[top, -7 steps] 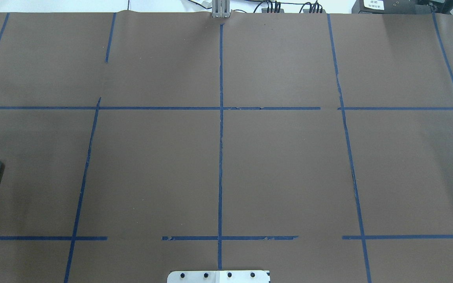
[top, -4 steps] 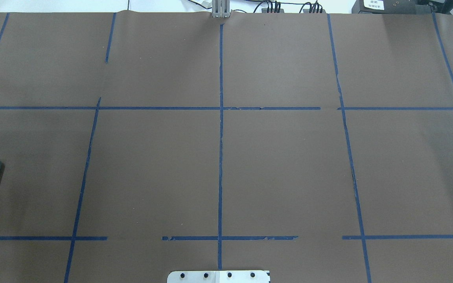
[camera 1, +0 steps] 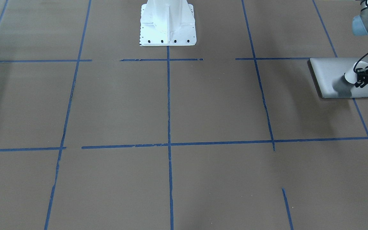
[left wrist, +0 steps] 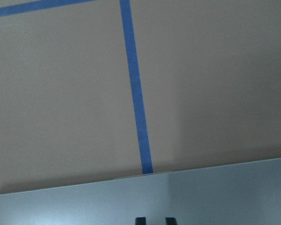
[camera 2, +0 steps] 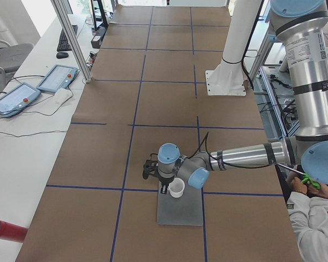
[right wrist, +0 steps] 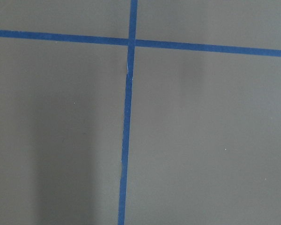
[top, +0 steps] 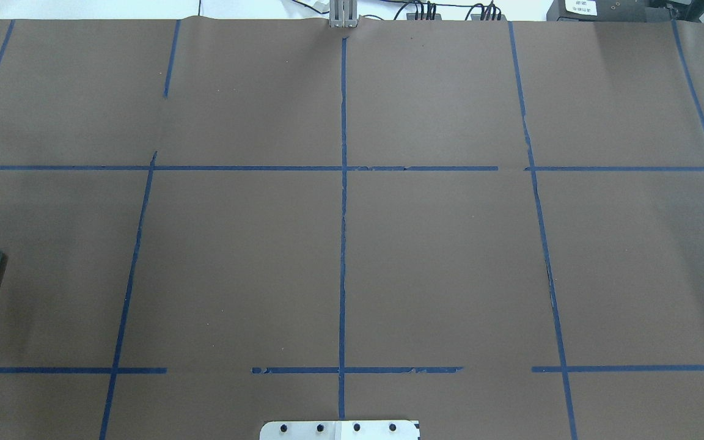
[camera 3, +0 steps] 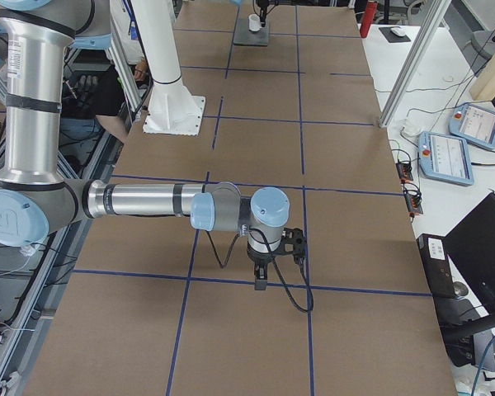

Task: Place cup on laptop

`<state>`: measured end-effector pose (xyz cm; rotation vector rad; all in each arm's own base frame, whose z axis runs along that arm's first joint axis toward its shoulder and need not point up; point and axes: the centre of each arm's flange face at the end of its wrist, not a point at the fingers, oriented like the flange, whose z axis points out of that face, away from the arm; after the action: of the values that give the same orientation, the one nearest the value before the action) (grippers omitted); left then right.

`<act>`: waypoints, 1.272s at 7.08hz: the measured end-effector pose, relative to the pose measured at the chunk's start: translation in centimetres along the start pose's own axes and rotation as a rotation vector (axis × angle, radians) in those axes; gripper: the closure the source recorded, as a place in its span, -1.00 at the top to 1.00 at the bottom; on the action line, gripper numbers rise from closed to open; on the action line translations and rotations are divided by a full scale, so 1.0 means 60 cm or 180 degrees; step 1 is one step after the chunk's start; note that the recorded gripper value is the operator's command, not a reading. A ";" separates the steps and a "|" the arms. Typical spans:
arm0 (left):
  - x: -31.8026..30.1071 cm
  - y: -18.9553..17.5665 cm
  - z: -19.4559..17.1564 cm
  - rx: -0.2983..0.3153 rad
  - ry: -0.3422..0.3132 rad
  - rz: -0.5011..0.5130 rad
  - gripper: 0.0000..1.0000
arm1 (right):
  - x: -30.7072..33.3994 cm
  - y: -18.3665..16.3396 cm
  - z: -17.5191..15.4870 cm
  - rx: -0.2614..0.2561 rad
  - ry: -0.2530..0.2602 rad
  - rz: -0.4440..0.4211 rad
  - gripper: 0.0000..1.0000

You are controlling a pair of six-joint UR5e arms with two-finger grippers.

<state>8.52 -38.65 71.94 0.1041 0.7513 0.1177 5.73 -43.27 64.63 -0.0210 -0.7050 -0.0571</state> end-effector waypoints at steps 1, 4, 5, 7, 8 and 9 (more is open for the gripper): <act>0.004 0.002 0.003 -0.0040 0.0056 0.0006 -1.00 | 0.000 0.000 0.000 0.0001 -0.0001 -0.0001 1.00; 0.011 0.009 0.012 -0.0111 0.0104 0.0041 0.33 | 0.000 0.000 0.000 0.0002 -0.0001 -0.0002 1.00; 0.010 0.012 0.014 -0.0120 0.0101 0.0055 0.99 | 0.000 0.000 0.000 0.0002 -0.0002 -0.0002 1.00; 0.009 0.013 0.015 -0.0118 0.0103 0.0086 1.00 | 0.000 0.000 0.000 0.0001 -0.0002 -0.0001 1.00; 0.012 0.012 0.011 -0.0103 0.0108 0.0097 1.00 | 0.000 0.000 0.000 0.0002 -0.0002 -0.0002 1.00; 0.025 0.006 -0.005 -0.0052 0.0151 0.0131 1.00 | 0.000 0.000 0.000 0.0002 -0.0002 -0.0002 1.00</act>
<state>9.37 -38.07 70.75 0.1015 0.7956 0.1658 5.72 -43.27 64.62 -0.0203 -0.7057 -0.0574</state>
